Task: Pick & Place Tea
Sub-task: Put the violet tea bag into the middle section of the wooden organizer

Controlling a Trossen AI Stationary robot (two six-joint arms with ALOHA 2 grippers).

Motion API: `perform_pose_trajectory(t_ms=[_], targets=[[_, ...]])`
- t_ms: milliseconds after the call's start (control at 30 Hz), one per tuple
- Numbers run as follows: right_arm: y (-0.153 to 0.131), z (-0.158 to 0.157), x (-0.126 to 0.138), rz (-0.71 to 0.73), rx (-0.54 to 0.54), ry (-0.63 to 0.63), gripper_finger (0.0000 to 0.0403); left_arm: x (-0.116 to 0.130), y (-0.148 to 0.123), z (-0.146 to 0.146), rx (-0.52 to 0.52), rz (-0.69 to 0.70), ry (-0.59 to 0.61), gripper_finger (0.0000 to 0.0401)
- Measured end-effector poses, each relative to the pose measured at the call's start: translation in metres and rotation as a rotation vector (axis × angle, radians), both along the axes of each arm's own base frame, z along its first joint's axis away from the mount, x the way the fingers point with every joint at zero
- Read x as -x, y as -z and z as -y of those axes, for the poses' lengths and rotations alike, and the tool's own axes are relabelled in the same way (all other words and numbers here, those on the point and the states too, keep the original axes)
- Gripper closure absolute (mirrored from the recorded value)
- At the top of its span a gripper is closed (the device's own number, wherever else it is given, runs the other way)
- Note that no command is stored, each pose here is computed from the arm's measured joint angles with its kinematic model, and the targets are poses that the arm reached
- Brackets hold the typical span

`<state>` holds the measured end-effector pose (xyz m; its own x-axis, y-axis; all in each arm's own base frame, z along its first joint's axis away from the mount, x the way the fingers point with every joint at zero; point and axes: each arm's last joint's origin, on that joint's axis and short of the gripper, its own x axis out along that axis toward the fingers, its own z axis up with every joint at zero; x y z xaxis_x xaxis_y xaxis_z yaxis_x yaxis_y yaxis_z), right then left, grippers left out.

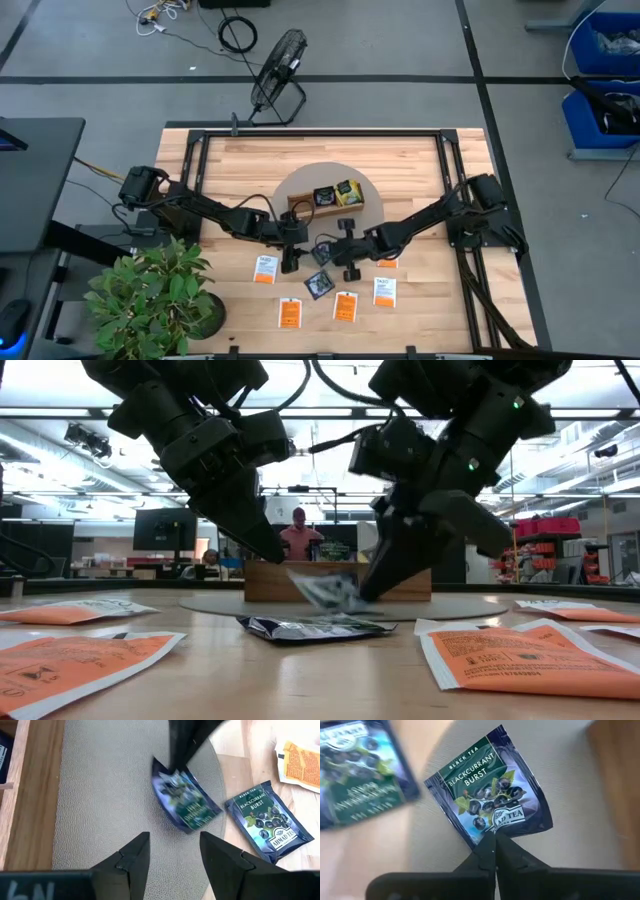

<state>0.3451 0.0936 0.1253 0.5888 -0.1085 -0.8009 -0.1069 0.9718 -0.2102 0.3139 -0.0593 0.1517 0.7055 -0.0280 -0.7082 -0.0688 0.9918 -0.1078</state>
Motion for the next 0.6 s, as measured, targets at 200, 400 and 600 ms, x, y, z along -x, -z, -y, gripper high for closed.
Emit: perform_pose_trajectory(t_ms=[200,400,600], targets=[[-0.015,0.002,0.008,-0.014,0.065,0.004,0.0403,-0.001,-0.001,0.0,-0.008,0.013,0.009,0.0223],[-0.034,-0.003,0.013,0.023,0.151,-0.032,0.0403,-0.001,-0.002,-0.001,-0.007,0.019,0.008,0.0223],[-0.055,-0.01,0.019,-0.064,0.338,-0.101,0.0403,-0.001,-0.017,-0.001,0.002,0.094,0.012,0.0223]])
